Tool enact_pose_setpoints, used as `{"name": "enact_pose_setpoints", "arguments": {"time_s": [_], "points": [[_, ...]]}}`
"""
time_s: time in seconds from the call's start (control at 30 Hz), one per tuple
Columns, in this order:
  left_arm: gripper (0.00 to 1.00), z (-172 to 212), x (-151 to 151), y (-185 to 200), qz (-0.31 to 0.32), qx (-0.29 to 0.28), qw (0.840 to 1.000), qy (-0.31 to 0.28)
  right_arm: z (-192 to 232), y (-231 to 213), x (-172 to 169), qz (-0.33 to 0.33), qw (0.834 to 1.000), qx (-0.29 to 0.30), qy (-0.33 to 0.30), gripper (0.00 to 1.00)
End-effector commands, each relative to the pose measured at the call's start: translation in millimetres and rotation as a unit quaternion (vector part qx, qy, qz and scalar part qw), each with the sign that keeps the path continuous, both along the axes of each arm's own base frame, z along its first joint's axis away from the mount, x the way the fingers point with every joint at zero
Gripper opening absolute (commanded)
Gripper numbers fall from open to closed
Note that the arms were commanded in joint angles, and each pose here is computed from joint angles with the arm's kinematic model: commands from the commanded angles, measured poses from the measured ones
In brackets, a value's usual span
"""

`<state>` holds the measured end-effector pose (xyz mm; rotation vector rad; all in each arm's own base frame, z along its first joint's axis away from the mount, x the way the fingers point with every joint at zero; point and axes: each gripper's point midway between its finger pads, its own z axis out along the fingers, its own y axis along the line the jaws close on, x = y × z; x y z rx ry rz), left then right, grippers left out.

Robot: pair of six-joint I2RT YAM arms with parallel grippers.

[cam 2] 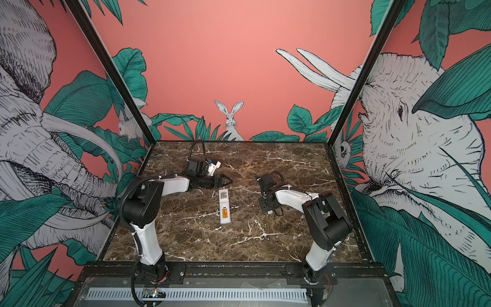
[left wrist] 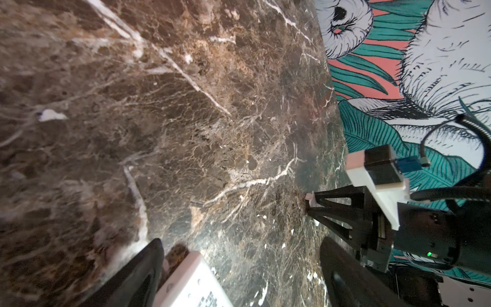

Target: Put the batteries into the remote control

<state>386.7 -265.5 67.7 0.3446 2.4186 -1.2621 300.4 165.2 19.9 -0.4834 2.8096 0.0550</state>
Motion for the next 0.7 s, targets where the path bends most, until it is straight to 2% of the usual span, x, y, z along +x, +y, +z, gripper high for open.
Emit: {"name": "enact_pose_setpoints", "arguments": {"time_s": [0.0,0.3,0.67], "points": [[0.94,-2.0,-0.5,0.9,-0.007,0.008,1.000,-0.009,9.6,5.1,-1.5,0.016,1.000,0.022,-0.013,0.22],[0.94,-6.2,-21.0,7.1,-0.011,0.010,1.000,0.002,46.7,46.8,-0.6,0.082,0.985,0.129,-0.074,0.18],[0.94,-6.2,-75.5,26.9,-0.004,0.016,1.000,0.024,73.3,99.6,-4.9,0.129,0.960,0.229,-0.097,0.17]]}}
